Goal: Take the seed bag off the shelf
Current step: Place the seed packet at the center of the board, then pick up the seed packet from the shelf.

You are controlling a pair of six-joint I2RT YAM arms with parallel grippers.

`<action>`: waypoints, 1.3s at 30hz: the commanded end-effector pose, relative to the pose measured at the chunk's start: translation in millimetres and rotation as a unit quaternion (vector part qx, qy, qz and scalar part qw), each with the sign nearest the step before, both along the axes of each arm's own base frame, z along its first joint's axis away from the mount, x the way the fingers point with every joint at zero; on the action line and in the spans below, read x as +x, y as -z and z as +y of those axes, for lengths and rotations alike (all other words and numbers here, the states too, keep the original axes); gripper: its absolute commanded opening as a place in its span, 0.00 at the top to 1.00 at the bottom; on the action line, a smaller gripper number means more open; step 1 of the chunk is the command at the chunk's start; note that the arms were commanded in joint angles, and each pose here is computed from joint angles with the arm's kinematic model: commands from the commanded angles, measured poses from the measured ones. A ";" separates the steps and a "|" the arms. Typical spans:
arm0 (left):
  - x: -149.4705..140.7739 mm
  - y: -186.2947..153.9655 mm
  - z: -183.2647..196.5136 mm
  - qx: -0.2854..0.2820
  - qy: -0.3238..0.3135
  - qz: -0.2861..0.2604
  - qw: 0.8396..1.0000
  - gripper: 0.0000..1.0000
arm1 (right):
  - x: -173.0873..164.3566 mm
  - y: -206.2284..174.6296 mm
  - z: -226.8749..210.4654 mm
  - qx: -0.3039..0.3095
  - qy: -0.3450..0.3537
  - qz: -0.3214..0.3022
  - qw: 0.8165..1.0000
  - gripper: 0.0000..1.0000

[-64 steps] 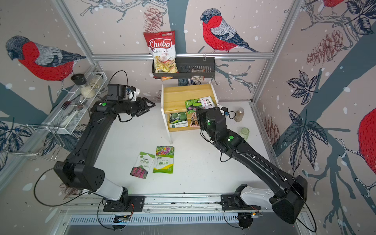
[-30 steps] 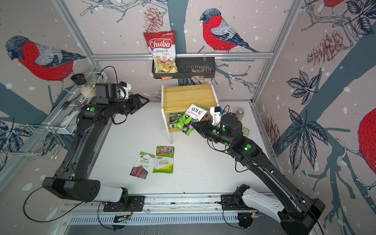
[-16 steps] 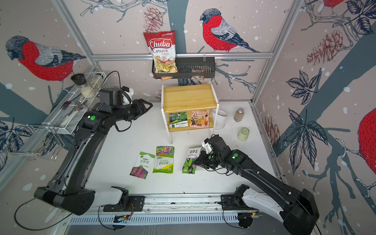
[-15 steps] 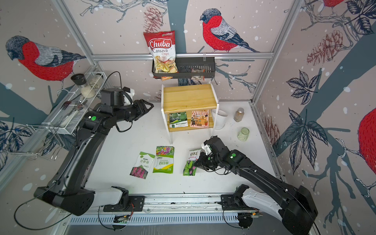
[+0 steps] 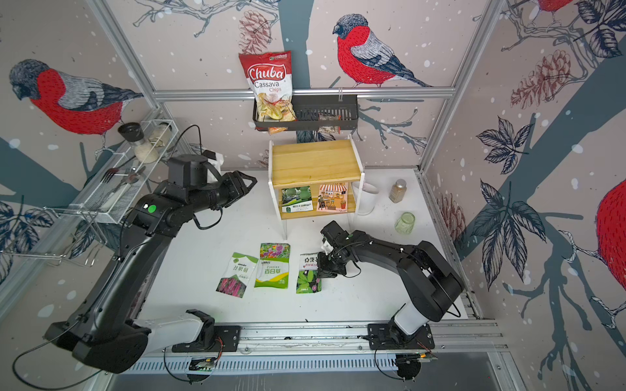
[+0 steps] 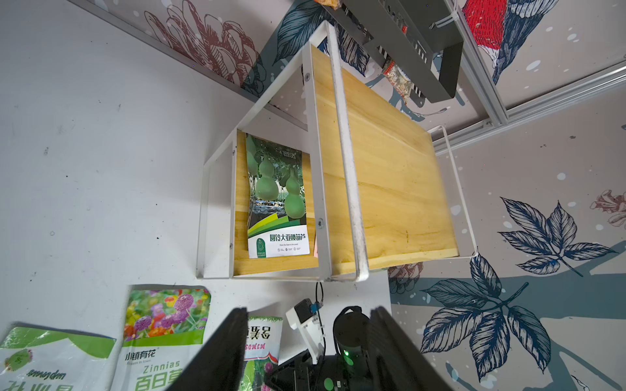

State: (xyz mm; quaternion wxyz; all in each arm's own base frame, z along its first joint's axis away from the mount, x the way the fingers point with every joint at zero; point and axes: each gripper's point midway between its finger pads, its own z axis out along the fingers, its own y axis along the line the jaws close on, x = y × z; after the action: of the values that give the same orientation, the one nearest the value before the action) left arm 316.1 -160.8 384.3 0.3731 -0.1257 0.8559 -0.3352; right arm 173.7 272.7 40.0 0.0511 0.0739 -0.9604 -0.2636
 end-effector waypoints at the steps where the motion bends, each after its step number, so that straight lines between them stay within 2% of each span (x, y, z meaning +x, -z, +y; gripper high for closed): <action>1: 3.3 -14.6 -0.8 -0.004 -0.001 -0.024 1.000 0.39 | 10.9 4.2 -6.2 -0.034 -0.012 -0.025 0.999 0.67; 3: 6.7 -20.9 -4.0 -0.004 0.007 -0.030 1.000 0.39 | 17.5 0.0 -6.7 -0.043 -0.006 -0.035 0.998 0.61; 5: 10.9 -27.0 -8.4 -0.004 0.016 -0.038 0.999 0.39 | 23.1 -5.7 -9.6 -0.053 0.007 -0.043 0.998 0.42; 7: 18.4 -32.2 -14.2 0.002 0.029 -0.043 0.999 0.38 | 29.4 -20.2 -9.9 -0.053 0.017 -0.062 0.997 0.17; 9: 27.4 -32.4 -18.6 0.016 0.038 -0.039 0.998 0.38 | 37.6 -38.8 -10.7 -0.047 0.036 -0.084 0.995 0.00; 13: 45.7 -29.7 -24.9 0.046 0.050 -0.031 0.997 0.37 | 51.4 -78.7 -9.2 -0.015 0.079 -0.119 0.990 0.00; 17: 61.3 -22.3 -30.4 0.065 0.057 -0.022 0.996 0.29 | 58.9 -101.5 -6.4 0.016 0.114 -0.133 0.984 0.00; 29: 92.0 26.0 -26.9 0.153 0.055 0.048 0.986 0.29 | 72.1 -113.0 0.3 0.030 0.135 -0.140 0.980 0.00; 39: 100.1 31.3 15.4 0.190 0.014 0.059 0.980 0.30 | 83.2 -113.8 -1.4 0.041 0.159 -0.151 0.975 0.00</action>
State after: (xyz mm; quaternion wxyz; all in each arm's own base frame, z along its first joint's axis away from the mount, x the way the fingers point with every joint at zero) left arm 420.2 -169.0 360.2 0.3382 -0.0539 0.9164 -0.2070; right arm 249.1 270.6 150.9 -0.1251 -0.0259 -0.9494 -0.2870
